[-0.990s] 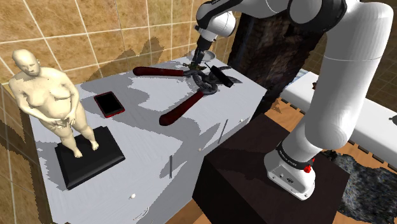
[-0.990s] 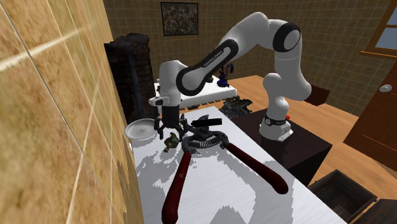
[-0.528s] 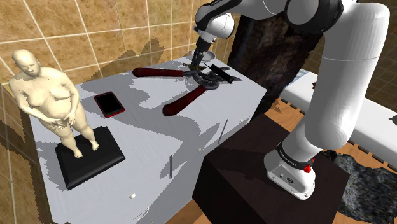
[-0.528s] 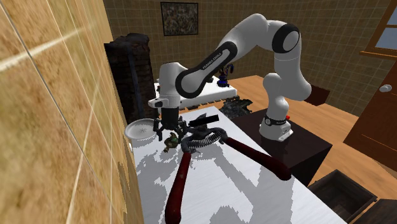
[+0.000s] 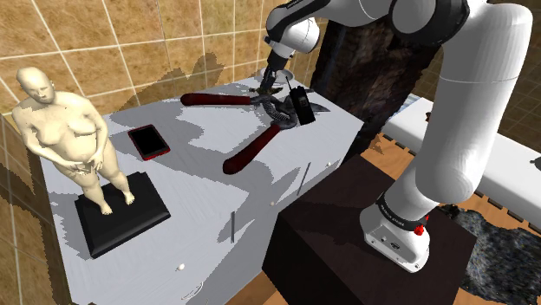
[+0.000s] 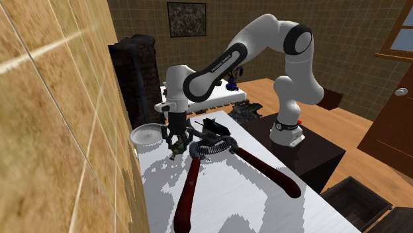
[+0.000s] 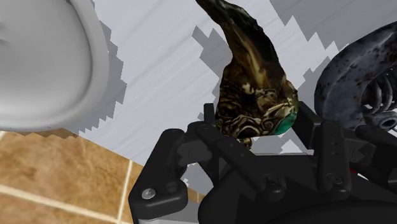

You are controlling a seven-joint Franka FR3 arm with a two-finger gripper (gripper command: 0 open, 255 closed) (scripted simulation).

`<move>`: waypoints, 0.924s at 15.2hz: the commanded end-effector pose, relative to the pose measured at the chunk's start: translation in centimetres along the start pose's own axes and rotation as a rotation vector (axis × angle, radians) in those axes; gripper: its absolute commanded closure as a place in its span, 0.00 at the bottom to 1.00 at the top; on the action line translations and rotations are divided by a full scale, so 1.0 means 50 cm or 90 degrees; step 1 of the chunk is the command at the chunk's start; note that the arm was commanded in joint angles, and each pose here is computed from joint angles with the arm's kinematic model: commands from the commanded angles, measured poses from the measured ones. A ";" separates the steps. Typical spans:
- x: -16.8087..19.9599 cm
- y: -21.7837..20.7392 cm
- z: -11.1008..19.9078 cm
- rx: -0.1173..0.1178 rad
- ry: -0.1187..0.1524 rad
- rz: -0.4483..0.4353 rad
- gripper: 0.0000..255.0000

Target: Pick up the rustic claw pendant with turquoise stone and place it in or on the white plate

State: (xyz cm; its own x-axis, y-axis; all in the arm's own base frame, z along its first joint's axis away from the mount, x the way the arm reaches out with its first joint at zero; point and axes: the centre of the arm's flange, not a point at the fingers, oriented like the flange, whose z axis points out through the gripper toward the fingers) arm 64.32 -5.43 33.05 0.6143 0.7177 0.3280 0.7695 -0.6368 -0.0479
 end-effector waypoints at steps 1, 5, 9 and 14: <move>-0.001 -0.005 0.008 0.005 -0.003 0.000 1.00; 0.003 -0.001 0.004 0.005 -0.003 0.000 1.00; 0.017 -0.003 -0.036 0.005 -0.003 0.000 1.00; 0.034 -0.006 -0.086 0.005 -0.003 0.000 1.00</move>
State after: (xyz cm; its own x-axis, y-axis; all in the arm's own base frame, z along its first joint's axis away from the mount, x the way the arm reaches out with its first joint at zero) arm 64.23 -5.39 37.21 0.6143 0.7194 0.3241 0.7715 -0.6339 -0.0553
